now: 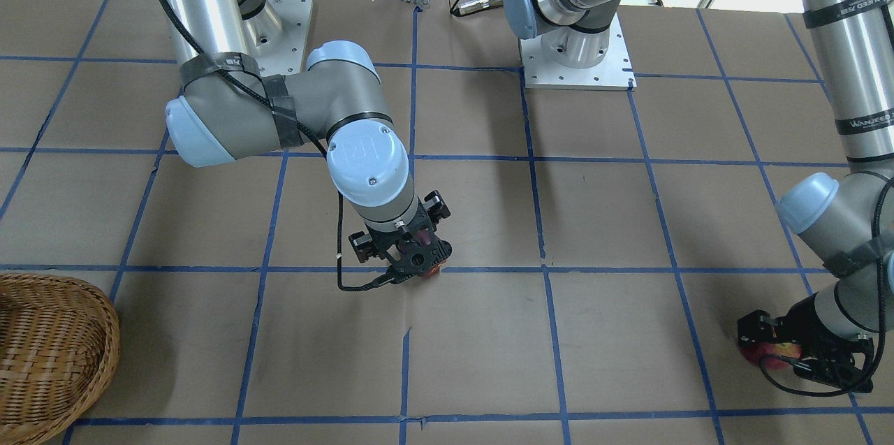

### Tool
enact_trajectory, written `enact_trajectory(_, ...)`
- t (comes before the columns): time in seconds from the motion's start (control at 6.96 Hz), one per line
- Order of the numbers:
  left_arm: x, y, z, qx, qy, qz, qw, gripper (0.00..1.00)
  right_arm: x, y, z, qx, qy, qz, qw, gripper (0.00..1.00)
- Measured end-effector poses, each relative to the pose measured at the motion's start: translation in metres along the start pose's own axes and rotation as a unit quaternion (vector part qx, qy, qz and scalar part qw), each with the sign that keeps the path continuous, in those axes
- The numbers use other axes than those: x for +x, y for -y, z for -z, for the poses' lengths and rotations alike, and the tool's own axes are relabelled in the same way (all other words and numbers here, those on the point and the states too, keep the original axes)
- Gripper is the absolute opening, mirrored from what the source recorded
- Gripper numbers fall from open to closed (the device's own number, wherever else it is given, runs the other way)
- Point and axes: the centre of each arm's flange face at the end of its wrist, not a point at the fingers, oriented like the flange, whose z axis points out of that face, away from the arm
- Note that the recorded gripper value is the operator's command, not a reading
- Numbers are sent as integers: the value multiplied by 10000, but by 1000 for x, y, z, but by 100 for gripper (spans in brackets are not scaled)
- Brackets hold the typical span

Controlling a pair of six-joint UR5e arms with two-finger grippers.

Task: Put all apples into basket
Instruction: 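Lower the right gripper to the dark red apple while left grasps red apple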

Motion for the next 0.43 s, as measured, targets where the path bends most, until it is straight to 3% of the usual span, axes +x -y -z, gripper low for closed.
enact_trajectory(0.14, 0, 0, 0, -7, -3, 6, 10000, 27, -5, -3, -14, 90, 33, -12, 10000, 100)
enact_trajectory(0.43, 10, -5, 16, -189, -174, 127, 9996, 26, -9, -7, -28, 86, 84, -21, 9999, 100)
